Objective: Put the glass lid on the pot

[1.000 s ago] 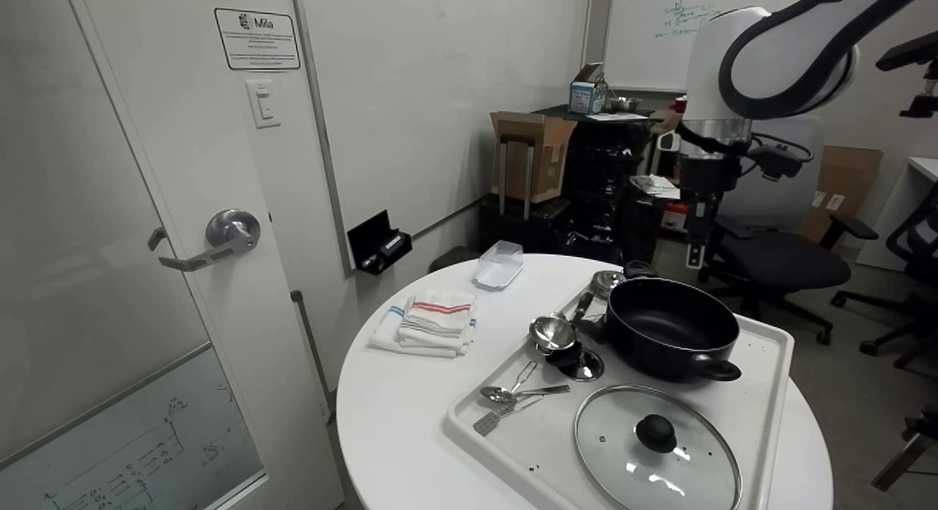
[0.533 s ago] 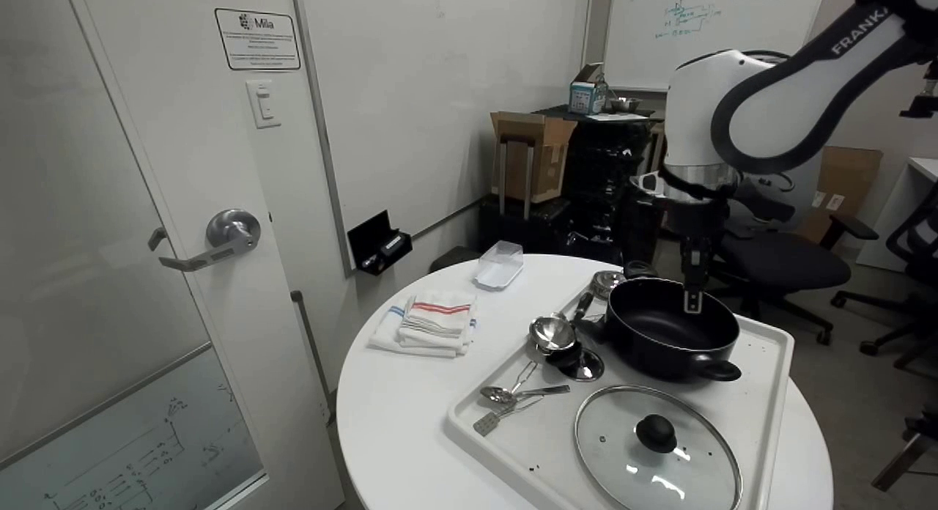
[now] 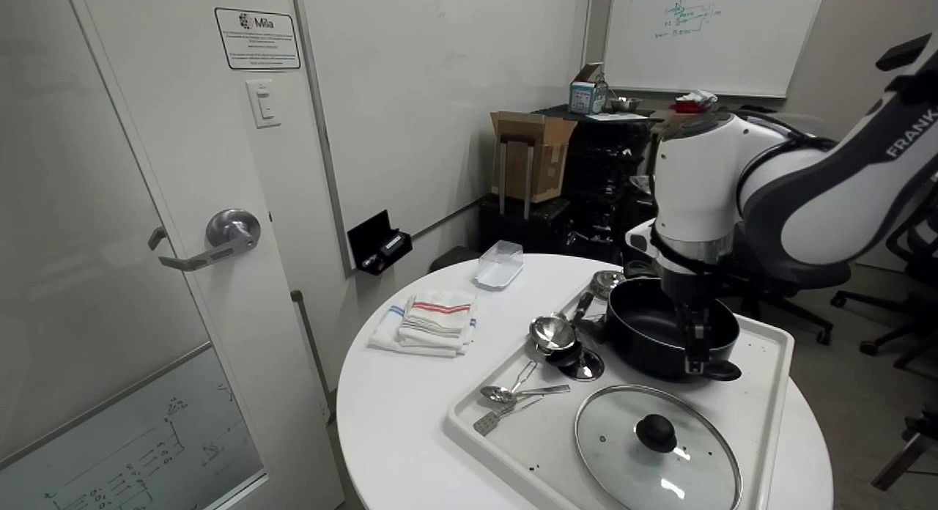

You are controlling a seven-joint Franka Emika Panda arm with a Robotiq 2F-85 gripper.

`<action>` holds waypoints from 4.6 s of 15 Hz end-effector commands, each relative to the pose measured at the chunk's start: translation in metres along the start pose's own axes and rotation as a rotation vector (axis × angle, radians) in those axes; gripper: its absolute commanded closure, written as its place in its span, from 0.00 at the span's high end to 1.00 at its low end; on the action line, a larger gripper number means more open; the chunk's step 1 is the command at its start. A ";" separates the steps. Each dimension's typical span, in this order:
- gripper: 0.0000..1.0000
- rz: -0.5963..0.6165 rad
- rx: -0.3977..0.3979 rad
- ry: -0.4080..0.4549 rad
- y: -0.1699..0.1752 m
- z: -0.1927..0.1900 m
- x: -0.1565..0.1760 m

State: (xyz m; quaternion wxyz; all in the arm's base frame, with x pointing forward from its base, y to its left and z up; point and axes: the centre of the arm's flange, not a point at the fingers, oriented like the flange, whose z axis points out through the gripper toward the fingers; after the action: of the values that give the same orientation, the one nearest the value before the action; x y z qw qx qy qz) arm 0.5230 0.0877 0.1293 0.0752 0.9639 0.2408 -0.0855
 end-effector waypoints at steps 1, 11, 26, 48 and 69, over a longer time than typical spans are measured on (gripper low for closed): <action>1.00 -0.057 -0.065 0.013 -0.032 0.028 0.005; 1.00 -0.175 -0.061 0.037 -0.061 0.097 0.008; 0.62 -0.247 -0.062 0.168 -0.068 0.106 0.018; 0.24 -0.315 -0.052 0.315 -0.077 0.052 -0.017; 0.24 -0.216 -0.106 0.379 -0.039 -0.059 -0.032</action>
State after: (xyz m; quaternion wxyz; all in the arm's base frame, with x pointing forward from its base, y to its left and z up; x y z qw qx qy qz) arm 0.4851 0.1372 0.1558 0.0594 0.9190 0.3757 0.1033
